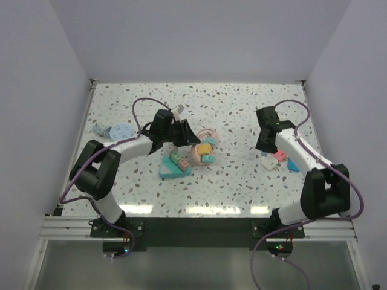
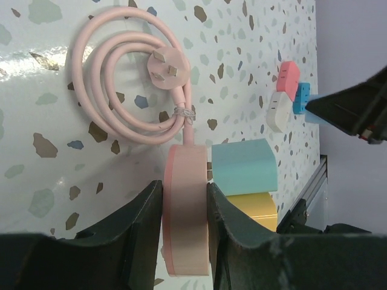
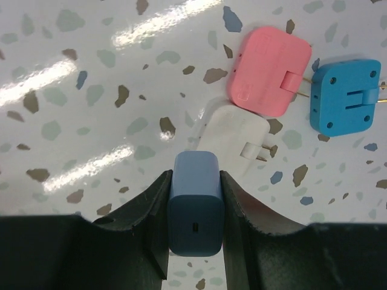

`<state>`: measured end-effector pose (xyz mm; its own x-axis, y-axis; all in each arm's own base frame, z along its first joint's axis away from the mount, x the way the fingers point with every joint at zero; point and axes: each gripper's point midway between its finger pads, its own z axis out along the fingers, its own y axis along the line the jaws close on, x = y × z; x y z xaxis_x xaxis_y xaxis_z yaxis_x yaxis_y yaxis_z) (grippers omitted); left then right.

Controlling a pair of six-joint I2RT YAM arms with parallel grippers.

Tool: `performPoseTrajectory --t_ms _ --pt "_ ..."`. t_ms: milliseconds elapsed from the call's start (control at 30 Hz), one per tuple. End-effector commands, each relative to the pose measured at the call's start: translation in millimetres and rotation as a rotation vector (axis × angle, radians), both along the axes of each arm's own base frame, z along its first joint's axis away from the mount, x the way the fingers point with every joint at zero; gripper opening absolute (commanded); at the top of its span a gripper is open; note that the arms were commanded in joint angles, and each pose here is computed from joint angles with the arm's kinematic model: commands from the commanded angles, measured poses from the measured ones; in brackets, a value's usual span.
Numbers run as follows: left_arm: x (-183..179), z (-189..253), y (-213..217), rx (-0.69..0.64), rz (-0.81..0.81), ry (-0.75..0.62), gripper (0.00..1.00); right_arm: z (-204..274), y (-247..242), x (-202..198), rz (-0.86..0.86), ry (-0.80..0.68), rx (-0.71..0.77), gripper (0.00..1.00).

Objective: Pull the plug off the socket

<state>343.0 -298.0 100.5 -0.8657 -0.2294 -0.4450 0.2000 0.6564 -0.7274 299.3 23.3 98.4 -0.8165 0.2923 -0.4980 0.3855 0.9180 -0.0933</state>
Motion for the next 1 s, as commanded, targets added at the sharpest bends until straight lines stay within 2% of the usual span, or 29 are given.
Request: performPoseTrajectory --t_ms 0,67,133,167,267,300,367,400,467,533,567,700,733,867,967 --pt "0 60 -17 -0.123 -0.087 -0.148 0.0 -3 -19 24 -0.124 -0.068 -0.046 0.01" --pt "-3 57 -17 -0.117 -0.092 -0.144 0.0 -19 -34 27 -0.161 -0.037 -0.084 0.11" --pt "-7 53 -17 -0.109 -0.098 -0.135 0.0 -29 -46 29 -0.197 -0.001 -0.087 0.15" --pt "-9 49 -15 -0.102 -0.099 -0.131 0.0 -37 -50 30 -0.209 0.027 -0.094 0.25" --pt "-11 45 -13 -0.094 -0.097 -0.127 0.0 -41 -58 37 -0.227 0.032 -0.084 0.41" --pt "-11 44 -14 -0.092 -0.097 -0.125 0.0 -39 -58 39 -0.226 0.03 -0.076 0.53" --pt "-12 43 -13 -0.088 -0.097 -0.123 0.0 -32 -56 43 -0.212 0.006 -0.064 0.59" --pt "-11 44 -13 -0.088 -0.095 -0.127 0.0 -21 -53 45 -0.202 -0.031 -0.041 0.69" --pt "-11 46 -13 -0.091 -0.095 -0.134 0.0 -7 -48 48 -0.178 -0.076 -0.009 0.78" --pt "-11 48 -14 -0.094 -0.098 -0.138 0.0 17 -38 48 -0.144 -0.144 0.049 0.95" --pt "-11 47 -14 -0.095 -0.097 -0.136 0.0 24 -35 48 -0.128 -0.167 0.066 0.98" --pt "-13 48 -17 -0.103 -0.107 -0.138 0.0 56 -9 38 -0.027 -0.259 0.199 0.98" --pt "-14 48 -18 -0.104 -0.109 -0.135 0.0 66 14 36 0.064 -0.297 0.306 0.98" --pt "-16 46 -22 -0.108 -0.121 -0.134 0.0 84 77 26 0.285 -0.327 0.551 0.98" --pt "-16 46 -23 -0.114 -0.119 -0.136 0.0 89 123 16 0.397 -0.315 0.676 0.98"
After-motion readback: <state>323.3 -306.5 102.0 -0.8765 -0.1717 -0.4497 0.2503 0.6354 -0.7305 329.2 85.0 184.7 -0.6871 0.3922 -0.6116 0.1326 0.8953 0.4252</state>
